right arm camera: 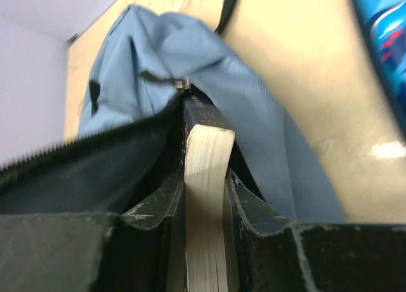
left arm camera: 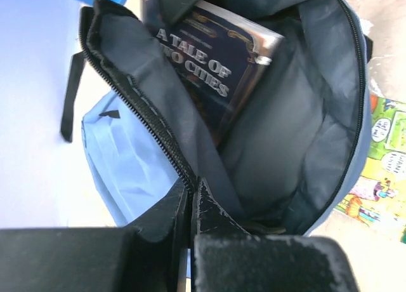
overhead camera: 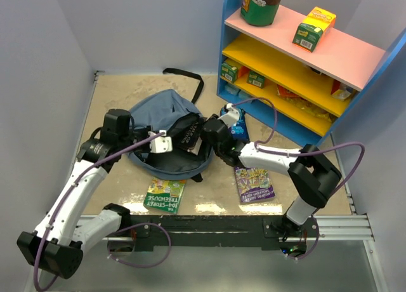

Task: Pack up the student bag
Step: Place the book in the student bag.

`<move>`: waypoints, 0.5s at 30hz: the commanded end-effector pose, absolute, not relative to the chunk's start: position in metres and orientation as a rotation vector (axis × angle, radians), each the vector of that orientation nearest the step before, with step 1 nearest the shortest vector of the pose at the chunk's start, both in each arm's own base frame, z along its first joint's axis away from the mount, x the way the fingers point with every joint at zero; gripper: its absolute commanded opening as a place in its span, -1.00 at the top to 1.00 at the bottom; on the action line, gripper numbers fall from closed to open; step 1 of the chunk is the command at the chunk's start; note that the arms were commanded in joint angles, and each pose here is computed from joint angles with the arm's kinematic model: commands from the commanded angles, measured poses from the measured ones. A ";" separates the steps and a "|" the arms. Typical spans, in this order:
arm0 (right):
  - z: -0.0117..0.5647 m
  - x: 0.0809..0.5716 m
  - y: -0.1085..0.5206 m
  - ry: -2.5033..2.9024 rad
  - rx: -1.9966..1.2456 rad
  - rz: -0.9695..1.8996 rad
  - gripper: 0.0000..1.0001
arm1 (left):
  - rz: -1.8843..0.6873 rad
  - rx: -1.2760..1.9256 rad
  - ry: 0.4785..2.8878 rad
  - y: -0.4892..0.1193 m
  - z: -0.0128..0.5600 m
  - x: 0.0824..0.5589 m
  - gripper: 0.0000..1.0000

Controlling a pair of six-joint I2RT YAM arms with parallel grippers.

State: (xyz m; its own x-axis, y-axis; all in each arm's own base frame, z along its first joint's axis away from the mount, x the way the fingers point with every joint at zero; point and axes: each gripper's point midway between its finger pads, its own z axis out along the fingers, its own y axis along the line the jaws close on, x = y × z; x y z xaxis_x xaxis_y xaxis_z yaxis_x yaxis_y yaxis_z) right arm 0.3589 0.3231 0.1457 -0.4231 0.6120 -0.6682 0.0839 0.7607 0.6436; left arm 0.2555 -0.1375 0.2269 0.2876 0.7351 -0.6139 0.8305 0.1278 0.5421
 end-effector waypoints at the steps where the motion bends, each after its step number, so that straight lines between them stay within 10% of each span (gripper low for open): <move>1: 0.213 0.325 0.373 1.792 0.427 1.065 1.00 | 0.000 1.490 1.367 -0.135 0.258 0.269 1.00; 15: 0.273 0.309 0.410 1.503 0.387 1.598 1.00 | -0.083 1.435 1.313 -0.148 0.290 0.263 1.00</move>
